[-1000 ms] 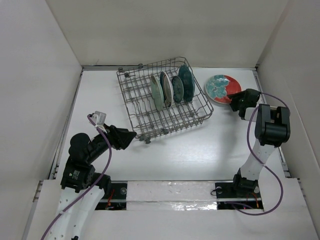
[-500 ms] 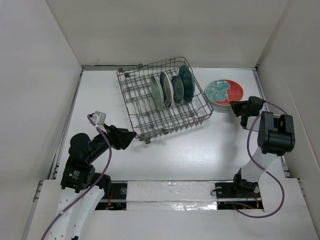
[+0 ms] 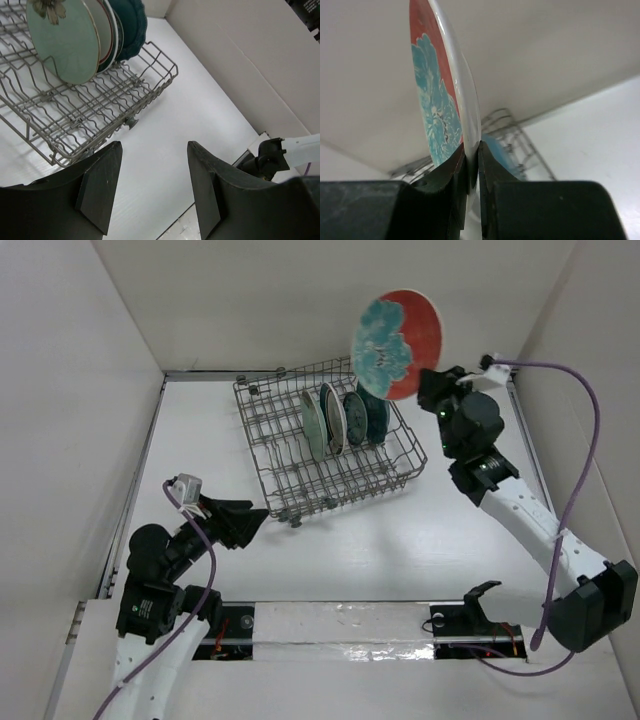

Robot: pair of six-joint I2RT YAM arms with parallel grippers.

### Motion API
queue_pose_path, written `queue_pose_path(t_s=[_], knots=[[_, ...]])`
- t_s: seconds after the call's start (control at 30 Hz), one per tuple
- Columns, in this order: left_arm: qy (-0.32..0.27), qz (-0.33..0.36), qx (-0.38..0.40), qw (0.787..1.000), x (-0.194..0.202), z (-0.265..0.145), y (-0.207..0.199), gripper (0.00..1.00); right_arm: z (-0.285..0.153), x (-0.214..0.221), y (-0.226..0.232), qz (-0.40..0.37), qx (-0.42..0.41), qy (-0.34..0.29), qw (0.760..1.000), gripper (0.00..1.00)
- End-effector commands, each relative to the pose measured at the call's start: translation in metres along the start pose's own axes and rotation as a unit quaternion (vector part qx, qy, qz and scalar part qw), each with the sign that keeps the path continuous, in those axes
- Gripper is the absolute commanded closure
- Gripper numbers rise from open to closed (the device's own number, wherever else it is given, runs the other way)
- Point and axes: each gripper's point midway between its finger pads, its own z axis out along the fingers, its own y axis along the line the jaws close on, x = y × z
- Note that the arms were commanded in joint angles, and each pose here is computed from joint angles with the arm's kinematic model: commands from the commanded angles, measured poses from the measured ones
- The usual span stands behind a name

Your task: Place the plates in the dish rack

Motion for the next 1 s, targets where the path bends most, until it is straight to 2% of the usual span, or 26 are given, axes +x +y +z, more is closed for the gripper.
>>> queue_pose_path(t_s=[0.0,0.03,0.1,0.13,0.2,0.23,0.27,0.3,0.33,0.37,0.4,0.5,0.6,0.97], knots=[[-0.053,0.032,0.034,0.997,-0.024,-0.016,-0.024,0.49,-0.013,-0.062,0.081,-0.061,-0.059,-0.084,0.993,1.0],[-0.058,0.033,0.036,0.997,-0.024,-0.019,-0.026,0.49,-0.013,-0.037,0.103,-0.075,-0.068,-0.061,0.993,1.0],[-0.06,0.032,0.038,0.997,-0.025,-0.021,-0.028,0.49,-0.012,-0.036,0.134,-0.104,-0.079,-0.053,0.99,1.0],[-0.06,0.032,0.038,0.997,-0.024,-0.021,-0.027,0.49,-0.016,-0.023,0.155,-0.113,-0.094,-0.038,0.988,1.0],[-0.059,0.031,0.038,0.997,-0.024,-0.021,-0.027,0.49,-0.001,0.022,0.168,-0.161,-0.083,0.001,0.984,1.0],[-0.057,0.025,0.036,0.997,-0.023,-0.021,-0.027,0.49,0.002,0.01,0.187,-0.152,-0.089,-0.008,0.984,1.0],[-0.05,0.012,0.033,0.998,-0.02,-0.021,-0.026,0.49,0.009,0.031,0.202,-0.171,-0.084,0.012,0.981,1.0],[-0.048,0.011,0.032,0.998,-0.019,-0.021,-0.026,0.49,0.012,0.062,0.197,-0.201,-0.072,0.035,0.976,1.0],[-0.046,0.004,0.031,0.998,-0.019,-0.022,-0.027,0.49,0.014,0.051,0.212,-0.196,-0.07,0.021,0.978,1.0],[-0.044,0.001,0.03,0.999,-0.019,-0.022,-0.027,0.49,0.013,0.059,0.214,-0.205,-0.049,0.019,0.977,1.0],[-0.04,-0.001,0.033,0.999,-0.017,-0.022,-0.028,0.49,0.021,0.086,0.211,-0.248,-0.035,0.031,0.968,1.0],[-0.039,-0.004,0.033,0.999,-0.017,-0.023,-0.028,0.49,0.028,0.093,0.215,-0.258,-0.001,0.024,0.966,1.0],[-0.037,-0.002,0.037,0.999,-0.016,-0.023,-0.03,0.49,0.035,0.128,0.217,-0.278,0.004,0.037,0.96,1.0],[-0.034,-0.003,0.041,0.999,-0.015,-0.022,-0.031,0.49,0.042,0.187,0.226,-0.332,-0.02,0.064,0.941,1.0]])
